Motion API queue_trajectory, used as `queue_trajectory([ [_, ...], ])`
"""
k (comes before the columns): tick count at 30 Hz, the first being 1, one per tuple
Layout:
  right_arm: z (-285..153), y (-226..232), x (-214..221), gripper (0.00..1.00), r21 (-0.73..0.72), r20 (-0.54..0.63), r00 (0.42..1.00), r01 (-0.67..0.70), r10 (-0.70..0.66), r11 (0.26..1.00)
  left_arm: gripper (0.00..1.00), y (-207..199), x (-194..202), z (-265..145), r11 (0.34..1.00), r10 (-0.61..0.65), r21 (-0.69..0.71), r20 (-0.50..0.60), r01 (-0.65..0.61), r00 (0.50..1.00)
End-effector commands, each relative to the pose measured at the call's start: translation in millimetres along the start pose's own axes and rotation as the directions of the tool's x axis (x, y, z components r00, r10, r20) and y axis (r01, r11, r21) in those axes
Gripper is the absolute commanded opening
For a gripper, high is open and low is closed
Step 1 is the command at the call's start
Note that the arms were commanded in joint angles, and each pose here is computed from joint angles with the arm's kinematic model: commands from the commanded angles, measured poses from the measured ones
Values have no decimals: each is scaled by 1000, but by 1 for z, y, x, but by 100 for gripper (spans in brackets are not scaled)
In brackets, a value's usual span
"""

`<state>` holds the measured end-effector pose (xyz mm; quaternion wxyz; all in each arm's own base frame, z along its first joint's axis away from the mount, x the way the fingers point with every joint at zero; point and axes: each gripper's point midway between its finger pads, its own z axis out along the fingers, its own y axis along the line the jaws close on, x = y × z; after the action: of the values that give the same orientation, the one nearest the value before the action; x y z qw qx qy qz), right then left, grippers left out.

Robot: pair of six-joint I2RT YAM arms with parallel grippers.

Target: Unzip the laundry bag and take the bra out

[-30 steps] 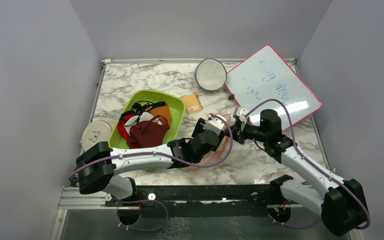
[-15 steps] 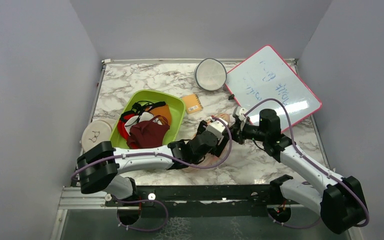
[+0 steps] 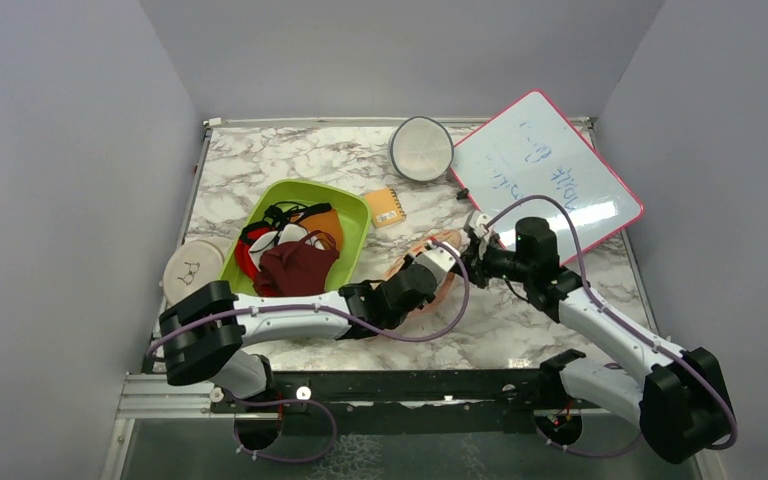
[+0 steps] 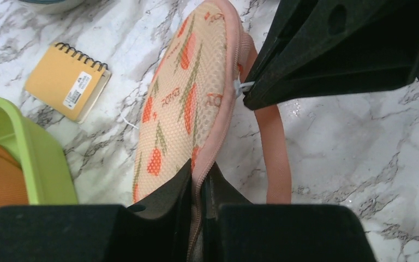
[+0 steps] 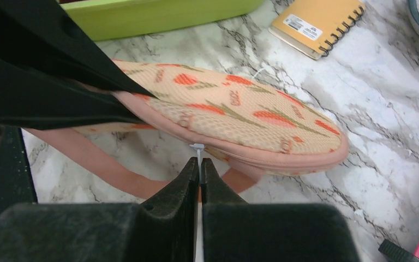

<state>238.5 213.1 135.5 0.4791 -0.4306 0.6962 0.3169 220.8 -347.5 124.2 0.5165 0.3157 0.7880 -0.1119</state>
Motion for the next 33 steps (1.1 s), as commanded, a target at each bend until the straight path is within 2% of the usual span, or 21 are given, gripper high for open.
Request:
queue_trajectory([
  [1,-6,-33,-6,1,142,-2,999,-32,33,989,0,15,-15,-23,993,111,25,60,-113,992],
  [5,-12,-54,-6,1,161,19,998,-66,64,985,0,16,-19,-39,986,137,77,116,-147,984],
  [11,-11,-75,-10,1,167,39,999,-30,24,985,0,-8,-23,-56,953,116,246,238,-175,964],
  [18,-16,-56,-27,1,76,61,997,35,-40,997,0,-15,-13,-49,952,108,269,157,-148,982],
  [23,-19,-45,-27,1,36,61,997,33,-36,999,25,-20,-15,-47,959,30,278,114,-61,993],
  [26,-20,-38,-32,1,18,93,995,36,-38,999,30,-25,-15,-47,958,-34,285,72,12,997],
  [29,-24,-36,-39,1,27,114,991,62,-65,998,36,-26,-12,-49,959,-45,283,46,31,998],
  [33,-23,-33,-44,1,12,147,986,76,-77,997,50,-19,-23,-57,964,-100,252,30,89,995],
])
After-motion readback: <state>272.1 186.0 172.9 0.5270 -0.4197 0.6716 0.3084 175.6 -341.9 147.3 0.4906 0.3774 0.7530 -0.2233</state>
